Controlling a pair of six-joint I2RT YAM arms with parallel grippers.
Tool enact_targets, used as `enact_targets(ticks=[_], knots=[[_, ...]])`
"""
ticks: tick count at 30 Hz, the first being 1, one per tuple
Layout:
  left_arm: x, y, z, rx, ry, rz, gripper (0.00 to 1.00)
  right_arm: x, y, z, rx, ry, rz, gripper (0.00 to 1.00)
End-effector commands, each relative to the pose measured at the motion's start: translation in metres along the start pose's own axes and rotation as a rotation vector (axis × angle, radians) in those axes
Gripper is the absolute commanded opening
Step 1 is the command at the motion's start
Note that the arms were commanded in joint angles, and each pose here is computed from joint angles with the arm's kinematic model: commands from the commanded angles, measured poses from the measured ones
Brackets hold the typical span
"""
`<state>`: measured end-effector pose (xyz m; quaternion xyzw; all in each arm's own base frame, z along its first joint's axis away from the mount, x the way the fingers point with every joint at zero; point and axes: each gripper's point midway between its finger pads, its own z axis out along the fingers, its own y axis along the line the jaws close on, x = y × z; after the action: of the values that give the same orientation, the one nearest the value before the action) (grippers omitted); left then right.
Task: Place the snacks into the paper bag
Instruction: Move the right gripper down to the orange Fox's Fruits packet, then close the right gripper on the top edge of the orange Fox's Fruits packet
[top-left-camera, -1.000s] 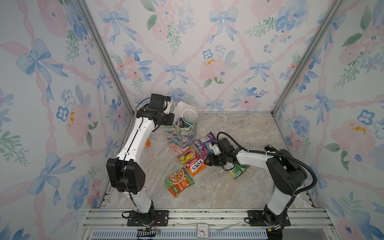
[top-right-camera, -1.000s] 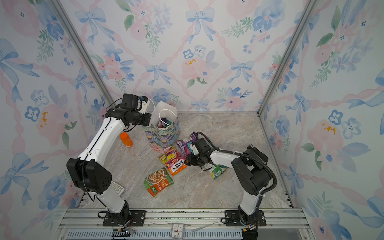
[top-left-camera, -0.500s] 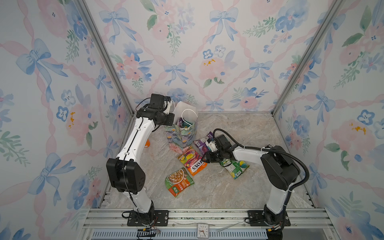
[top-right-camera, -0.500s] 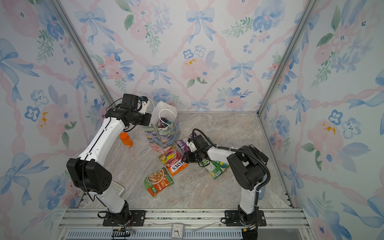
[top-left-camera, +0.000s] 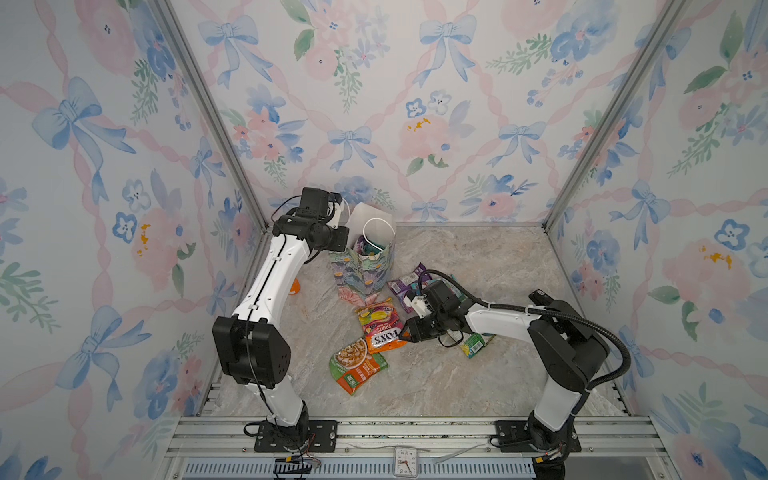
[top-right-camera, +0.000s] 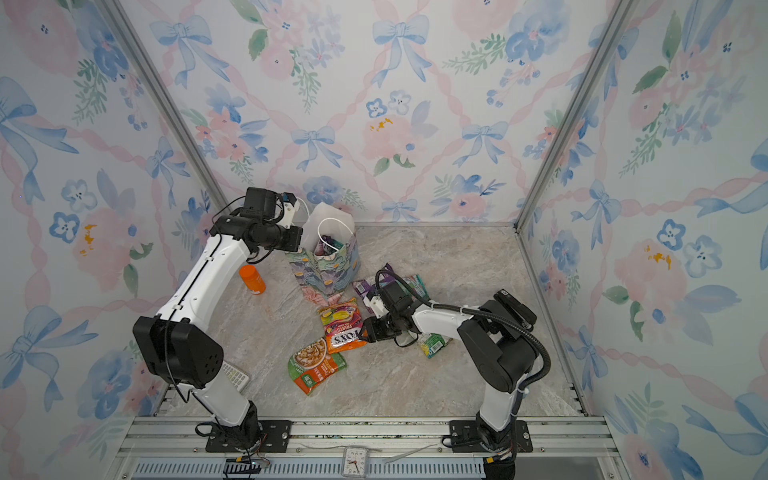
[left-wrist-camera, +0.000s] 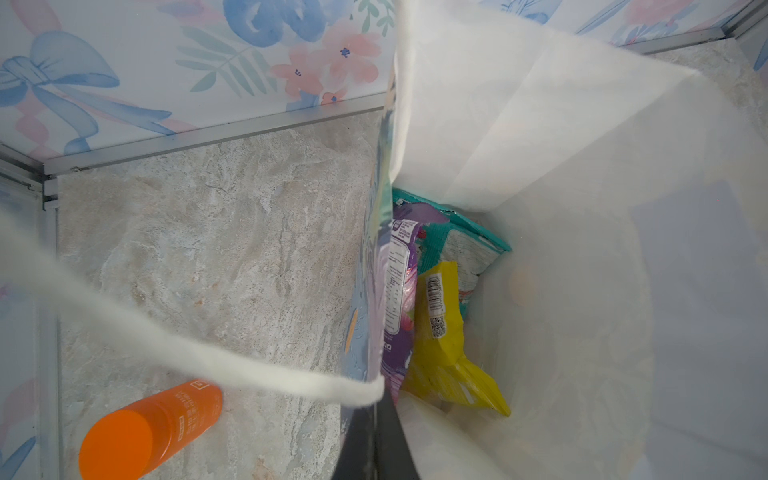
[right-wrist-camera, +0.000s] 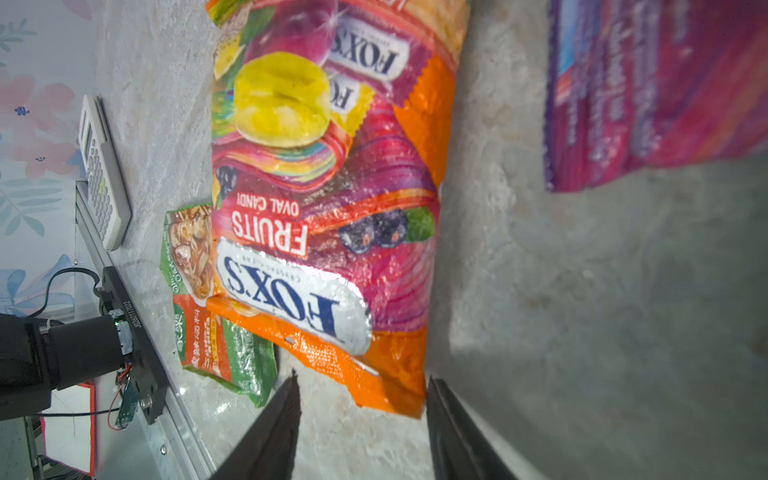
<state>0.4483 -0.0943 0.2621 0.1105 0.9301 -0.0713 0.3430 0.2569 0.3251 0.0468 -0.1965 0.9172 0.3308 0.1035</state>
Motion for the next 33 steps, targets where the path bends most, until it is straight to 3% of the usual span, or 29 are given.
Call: enact_targets(ticks=[1, 15, 33], knots=[[0.013, 0.001, -0.004, -0.004, 0.036, -0.012, 0.0, 0.001, -0.007, -0.015, 0.024, -0.016, 0.018, 0.53], [0.014, 0.002, -0.004, -0.005, 0.036, -0.012, 0.0, -0.057, -0.012, -0.001, -0.014, -0.059, 0.005, 0.56], [0.013, 0.001, -0.006, 0.0, 0.031, -0.012, 0.0, -0.053, 0.006, 0.04, -0.018, -0.014, -0.006, 0.57]])
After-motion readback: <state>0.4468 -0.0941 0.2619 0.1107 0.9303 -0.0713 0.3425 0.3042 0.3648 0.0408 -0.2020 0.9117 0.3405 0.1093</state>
